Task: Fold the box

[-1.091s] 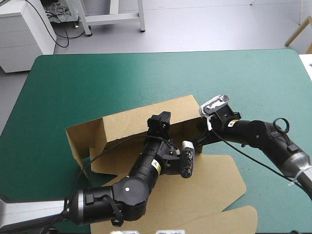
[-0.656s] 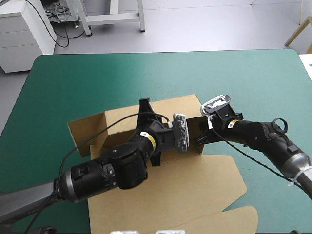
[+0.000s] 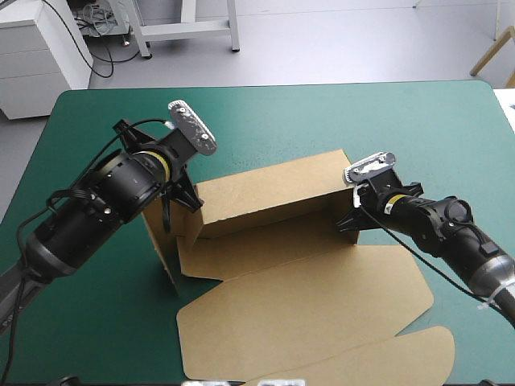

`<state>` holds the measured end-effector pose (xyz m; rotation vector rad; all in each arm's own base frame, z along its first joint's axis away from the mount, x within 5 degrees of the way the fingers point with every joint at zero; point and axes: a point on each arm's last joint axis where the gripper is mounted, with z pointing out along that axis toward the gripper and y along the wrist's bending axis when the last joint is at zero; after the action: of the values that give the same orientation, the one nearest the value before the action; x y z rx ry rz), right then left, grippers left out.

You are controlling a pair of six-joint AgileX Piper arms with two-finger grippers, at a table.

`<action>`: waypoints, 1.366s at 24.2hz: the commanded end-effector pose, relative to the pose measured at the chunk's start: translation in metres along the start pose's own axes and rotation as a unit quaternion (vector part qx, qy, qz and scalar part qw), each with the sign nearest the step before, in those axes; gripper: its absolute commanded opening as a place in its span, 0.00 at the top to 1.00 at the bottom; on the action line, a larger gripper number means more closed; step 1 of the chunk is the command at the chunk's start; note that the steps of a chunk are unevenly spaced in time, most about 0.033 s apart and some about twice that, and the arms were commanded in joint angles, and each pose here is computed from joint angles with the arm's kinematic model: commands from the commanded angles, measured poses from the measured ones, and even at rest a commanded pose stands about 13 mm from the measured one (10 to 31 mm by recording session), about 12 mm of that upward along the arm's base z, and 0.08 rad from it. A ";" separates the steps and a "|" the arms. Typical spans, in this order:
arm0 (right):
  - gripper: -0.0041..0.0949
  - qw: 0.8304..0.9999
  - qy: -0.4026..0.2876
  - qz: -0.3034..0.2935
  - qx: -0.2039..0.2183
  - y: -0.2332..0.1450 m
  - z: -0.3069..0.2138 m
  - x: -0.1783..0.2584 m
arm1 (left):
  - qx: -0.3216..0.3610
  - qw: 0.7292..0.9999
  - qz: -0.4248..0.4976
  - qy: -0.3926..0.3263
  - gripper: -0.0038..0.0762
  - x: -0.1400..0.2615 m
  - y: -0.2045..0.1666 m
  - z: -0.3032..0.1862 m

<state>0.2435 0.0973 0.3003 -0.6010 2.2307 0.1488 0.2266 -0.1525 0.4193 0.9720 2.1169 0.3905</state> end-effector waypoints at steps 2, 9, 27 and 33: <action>0.98 0.999 -0.041 0.004 0.025 -0.005 -0.020 -0.012 | -0.018 0.997 -0.062 -0.039 0.95 0.010 0.031 -0.025; 0.98 0.999 -0.022 0.017 0.034 -0.007 -0.034 -0.011 | -0.026 0.992 -0.121 -0.012 0.95 0.031 0.058 -0.019; 0.98 0.993 0.096 0.063 0.032 -0.014 -0.029 -0.041 | -0.042 0.971 -0.236 0.003 0.95 0.067 0.106 -0.005; 0.98 0.991 0.124 0.051 0.018 -0.022 0.036 -0.096 | -0.047 0.971 -0.234 -0.001 0.95 0.066 0.107 -0.005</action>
<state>0.3146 0.1184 0.3309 -0.5204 2.5910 0.0656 0.2564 -0.0331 0.4278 0.4151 2.3286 0.2464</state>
